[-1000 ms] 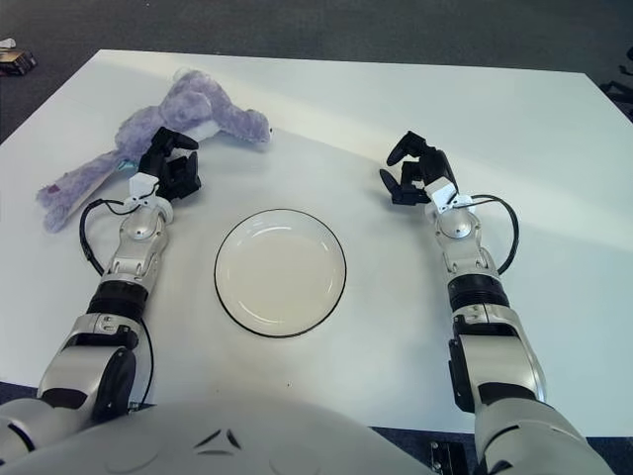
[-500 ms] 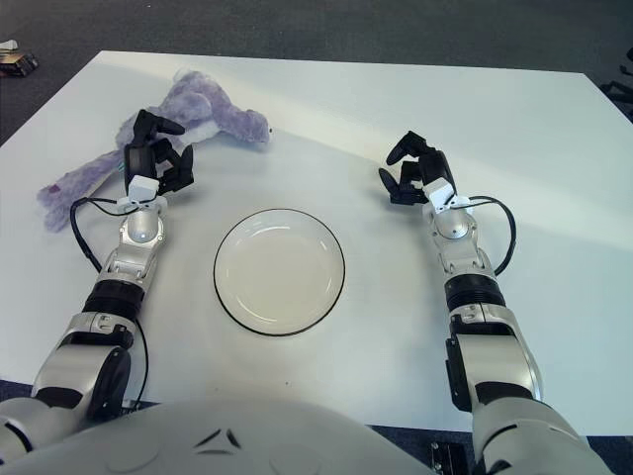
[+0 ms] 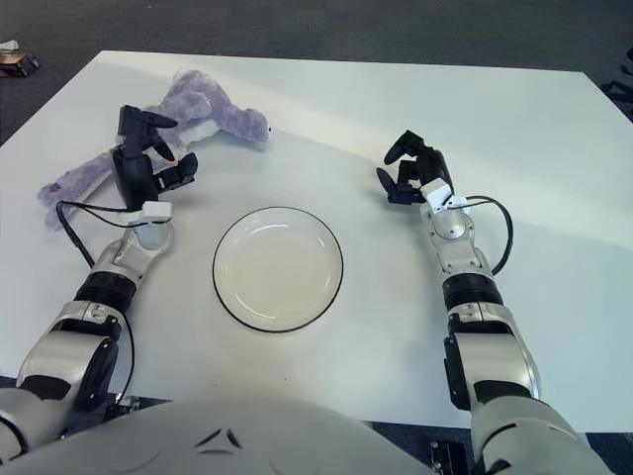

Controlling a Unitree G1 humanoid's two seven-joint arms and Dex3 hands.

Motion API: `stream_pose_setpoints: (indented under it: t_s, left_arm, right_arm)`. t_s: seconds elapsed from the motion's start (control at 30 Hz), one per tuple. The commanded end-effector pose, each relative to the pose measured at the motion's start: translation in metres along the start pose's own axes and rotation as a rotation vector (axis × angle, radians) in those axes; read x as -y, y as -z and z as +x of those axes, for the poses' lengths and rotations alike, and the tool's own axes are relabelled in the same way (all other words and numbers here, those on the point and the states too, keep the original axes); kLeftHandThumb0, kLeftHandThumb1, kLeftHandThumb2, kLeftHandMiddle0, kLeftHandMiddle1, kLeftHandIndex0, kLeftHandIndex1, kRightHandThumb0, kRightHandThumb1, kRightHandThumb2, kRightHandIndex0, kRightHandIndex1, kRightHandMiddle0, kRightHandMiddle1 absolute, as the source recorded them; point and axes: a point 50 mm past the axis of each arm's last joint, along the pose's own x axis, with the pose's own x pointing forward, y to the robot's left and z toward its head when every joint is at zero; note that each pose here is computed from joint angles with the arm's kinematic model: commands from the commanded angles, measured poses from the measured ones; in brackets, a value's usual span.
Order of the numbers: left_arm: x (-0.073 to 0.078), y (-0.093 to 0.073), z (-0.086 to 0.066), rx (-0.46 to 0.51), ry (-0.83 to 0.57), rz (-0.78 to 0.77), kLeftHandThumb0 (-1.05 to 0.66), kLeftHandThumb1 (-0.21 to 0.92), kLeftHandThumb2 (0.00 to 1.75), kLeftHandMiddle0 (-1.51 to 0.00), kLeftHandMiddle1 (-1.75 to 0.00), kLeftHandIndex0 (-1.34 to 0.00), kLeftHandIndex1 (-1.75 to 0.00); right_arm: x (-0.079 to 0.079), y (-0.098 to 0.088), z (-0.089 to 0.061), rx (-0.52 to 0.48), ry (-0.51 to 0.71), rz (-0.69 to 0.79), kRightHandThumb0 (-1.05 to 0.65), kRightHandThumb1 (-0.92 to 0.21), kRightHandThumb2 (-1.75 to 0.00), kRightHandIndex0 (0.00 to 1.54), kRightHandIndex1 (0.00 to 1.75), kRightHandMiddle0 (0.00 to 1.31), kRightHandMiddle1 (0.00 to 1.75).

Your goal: Put the doll into the plate.

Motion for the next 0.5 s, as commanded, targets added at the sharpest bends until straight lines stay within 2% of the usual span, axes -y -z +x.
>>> stream_pose_setpoints:
  t_s: [0.0,0.13,0.23,0.33,0.47]
  left_arm:
    - [-0.006,0.002,-0.023,0.127,-0.024,0.079,-0.44,0.44,1.16,-1.28,-1.75,-0.51,-1.75]
    - [-0.005,-0.001,-0.023,0.192,-0.039,0.092,-0.44,0.43,1.17,-1.29,-1.75,-0.52,-1.75]
    - [-0.005,-0.001,-0.015,0.26,-0.02,0.129,-0.46,0.39,1.23,-1.27,-1.75,-0.56,-1.75]
    - [-0.012,0.001,-0.01,0.277,0.06,0.183,-0.46,0.39,1.22,-1.21,-1.75,-0.55,-1.75]
    - [-0.028,0.005,-0.006,0.252,0.154,0.282,-0.45,0.41,1.2,-1.12,-1.75,-0.54,-1.75]
  right_arm:
    - [-0.017,0.021,-0.012,-0.111,-0.04,0.024,-0.43,-0.5,-1.08,1.04,1.75,0.47,1.75]
    - [-0.018,0.021,-0.012,-0.114,-0.034,0.027,-0.43,-0.49,-1.09,1.03,1.75,0.48,1.75]
    - [-0.018,0.02,-0.011,-0.116,-0.024,0.031,-0.43,-0.48,-1.11,1.04,1.75,0.48,1.75]
    - [-0.019,0.02,-0.011,-0.116,-0.019,0.036,-0.43,-0.47,-1.12,1.05,1.75,0.49,1.75]
    - [-0.02,0.02,-0.01,-0.115,-0.012,0.038,-0.44,-0.46,-1.13,1.06,1.75,0.5,1.75]
